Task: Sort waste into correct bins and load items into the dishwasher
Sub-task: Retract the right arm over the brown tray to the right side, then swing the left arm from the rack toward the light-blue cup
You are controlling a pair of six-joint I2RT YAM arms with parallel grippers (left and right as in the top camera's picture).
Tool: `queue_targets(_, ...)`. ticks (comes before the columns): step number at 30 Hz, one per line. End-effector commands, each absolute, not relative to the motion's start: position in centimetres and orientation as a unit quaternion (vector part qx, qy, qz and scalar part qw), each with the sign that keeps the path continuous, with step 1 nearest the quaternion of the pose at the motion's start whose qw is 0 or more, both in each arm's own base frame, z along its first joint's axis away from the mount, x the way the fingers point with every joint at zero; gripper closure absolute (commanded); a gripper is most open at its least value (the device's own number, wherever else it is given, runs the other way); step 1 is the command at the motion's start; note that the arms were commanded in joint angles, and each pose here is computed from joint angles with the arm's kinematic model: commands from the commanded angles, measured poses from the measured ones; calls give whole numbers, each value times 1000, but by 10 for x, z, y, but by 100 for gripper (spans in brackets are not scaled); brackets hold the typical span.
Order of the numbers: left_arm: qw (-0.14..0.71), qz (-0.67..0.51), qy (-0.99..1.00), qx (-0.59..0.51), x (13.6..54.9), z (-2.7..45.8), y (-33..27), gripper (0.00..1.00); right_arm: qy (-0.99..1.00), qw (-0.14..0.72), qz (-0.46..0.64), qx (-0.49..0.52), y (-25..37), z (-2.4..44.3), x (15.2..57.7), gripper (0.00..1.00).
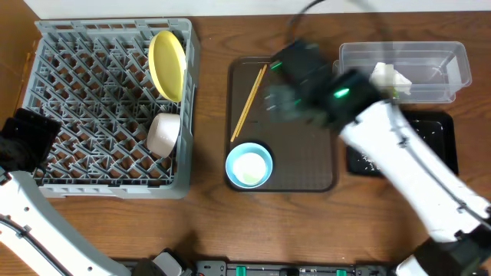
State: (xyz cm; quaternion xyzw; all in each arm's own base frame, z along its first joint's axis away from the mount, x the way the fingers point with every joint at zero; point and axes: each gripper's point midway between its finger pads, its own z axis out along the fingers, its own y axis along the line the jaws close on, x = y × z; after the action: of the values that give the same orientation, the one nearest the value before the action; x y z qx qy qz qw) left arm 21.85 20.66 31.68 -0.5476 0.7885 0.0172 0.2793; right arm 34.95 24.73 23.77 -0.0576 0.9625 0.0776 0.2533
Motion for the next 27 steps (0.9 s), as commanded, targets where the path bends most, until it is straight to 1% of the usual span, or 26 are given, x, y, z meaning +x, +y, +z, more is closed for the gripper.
queue_targets(1,279,19,784,-554,217,317,209,9,967,250,38,31,170,245,372,1)
queue_targets(5,279,19,784,-554,217,317,209,9,972,213,0,99,108,234,376,1)
queue_targets(10,279,19,784,-554,217,317,209,9,968,204,-15,147,68,232,381,1)
queue_targets(12,292,10,777,-558,223,321,210,9,966,204,-17,160,58,232,382,1)
queue_targets(16,281,-100,777,-554,239,320,176,9,964,203,-19,169,51,232,383,1)
queue_targets(20,279,-112,778,-551,240,320,172,9,964,203,-19,168,52,232,383,1)
queue_targets(21,262,-146,782,-546,240,319,157,9,964,203,-19,168,51,232,383,1)
queue_targets(22,252,-178,790,-530,242,319,143,9,964,203,-19,168,52,232,383,1)
queue_targets(24,248,-237,820,-459,249,325,113,9,964,203,-19,168,51,232,383,1)
queue_targets(26,243,-308,857,-334,252,335,65,10,964,203,-19,168,52,232,383,1)
queue_targets(27,232,-320,866,-305,250,335,50,10,964,203,-19,168,51,232,383,1)
